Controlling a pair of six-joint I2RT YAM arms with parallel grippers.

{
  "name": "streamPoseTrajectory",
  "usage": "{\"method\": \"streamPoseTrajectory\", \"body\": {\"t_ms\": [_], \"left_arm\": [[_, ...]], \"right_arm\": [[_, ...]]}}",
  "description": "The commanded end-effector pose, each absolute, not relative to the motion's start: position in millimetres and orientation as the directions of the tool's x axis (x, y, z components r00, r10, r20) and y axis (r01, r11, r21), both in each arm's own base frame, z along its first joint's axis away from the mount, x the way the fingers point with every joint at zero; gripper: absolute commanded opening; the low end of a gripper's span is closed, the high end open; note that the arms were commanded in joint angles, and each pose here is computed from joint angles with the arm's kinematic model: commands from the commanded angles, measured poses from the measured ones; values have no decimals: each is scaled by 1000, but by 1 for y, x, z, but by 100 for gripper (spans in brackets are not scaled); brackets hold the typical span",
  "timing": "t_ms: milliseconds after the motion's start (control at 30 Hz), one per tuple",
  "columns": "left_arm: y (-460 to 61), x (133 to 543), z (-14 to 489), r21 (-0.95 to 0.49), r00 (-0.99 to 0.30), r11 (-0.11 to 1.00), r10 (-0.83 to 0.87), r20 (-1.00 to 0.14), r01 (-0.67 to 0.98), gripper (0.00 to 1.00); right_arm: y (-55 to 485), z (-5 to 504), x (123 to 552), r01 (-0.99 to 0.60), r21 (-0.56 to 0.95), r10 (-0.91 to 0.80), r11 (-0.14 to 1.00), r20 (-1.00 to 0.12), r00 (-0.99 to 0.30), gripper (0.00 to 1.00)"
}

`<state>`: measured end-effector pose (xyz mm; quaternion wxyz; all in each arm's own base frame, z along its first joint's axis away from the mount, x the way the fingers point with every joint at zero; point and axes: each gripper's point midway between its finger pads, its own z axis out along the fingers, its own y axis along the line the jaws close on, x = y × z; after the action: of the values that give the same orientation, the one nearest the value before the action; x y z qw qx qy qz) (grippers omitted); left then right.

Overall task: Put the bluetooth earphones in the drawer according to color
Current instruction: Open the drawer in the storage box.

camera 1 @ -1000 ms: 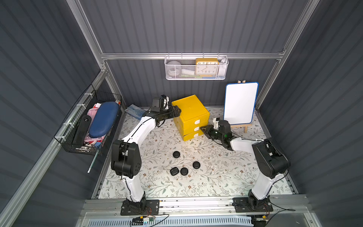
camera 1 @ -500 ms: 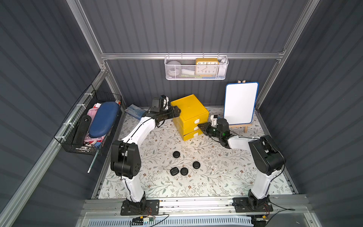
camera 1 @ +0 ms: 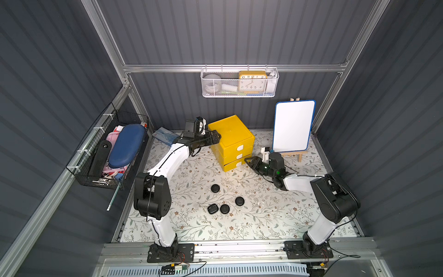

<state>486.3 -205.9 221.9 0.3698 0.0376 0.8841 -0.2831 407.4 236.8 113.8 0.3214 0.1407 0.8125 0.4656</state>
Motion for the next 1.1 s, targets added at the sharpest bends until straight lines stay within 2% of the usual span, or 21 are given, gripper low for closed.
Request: {"method": "streamPoseTrajectory", "body": {"t_ms": [0, 133, 500, 900, 1067], "left_arm": [[-202, 472, 204, -455, -771, 852, -102, -629, 258, 99], [-202, 474, 199, -452, -779, 857, -99, -619, 249, 99], [-201, 474, 191, -445, -788, 862, -94, -608, 241, 99], [-200, 474, 189, -442, -790, 866, -94, -605, 235, 99], [-200, 474, 188, -442, -791, 866, -96, -604, 232, 99]], "right_arm": [[240, 102, 408, -136, 819, 482, 558, -453, -750, 60], [247, 91, 415, -171, 818, 461, 549, -467, -755, 65], [265, 71, 437, -231, 830, 455, 507, -486, -746, 64], [282, 63, 441, -236, 843, 453, 484, -472, -756, 64], [284, 61, 444, -232, 842, 458, 488, -473, -753, 61]]}}
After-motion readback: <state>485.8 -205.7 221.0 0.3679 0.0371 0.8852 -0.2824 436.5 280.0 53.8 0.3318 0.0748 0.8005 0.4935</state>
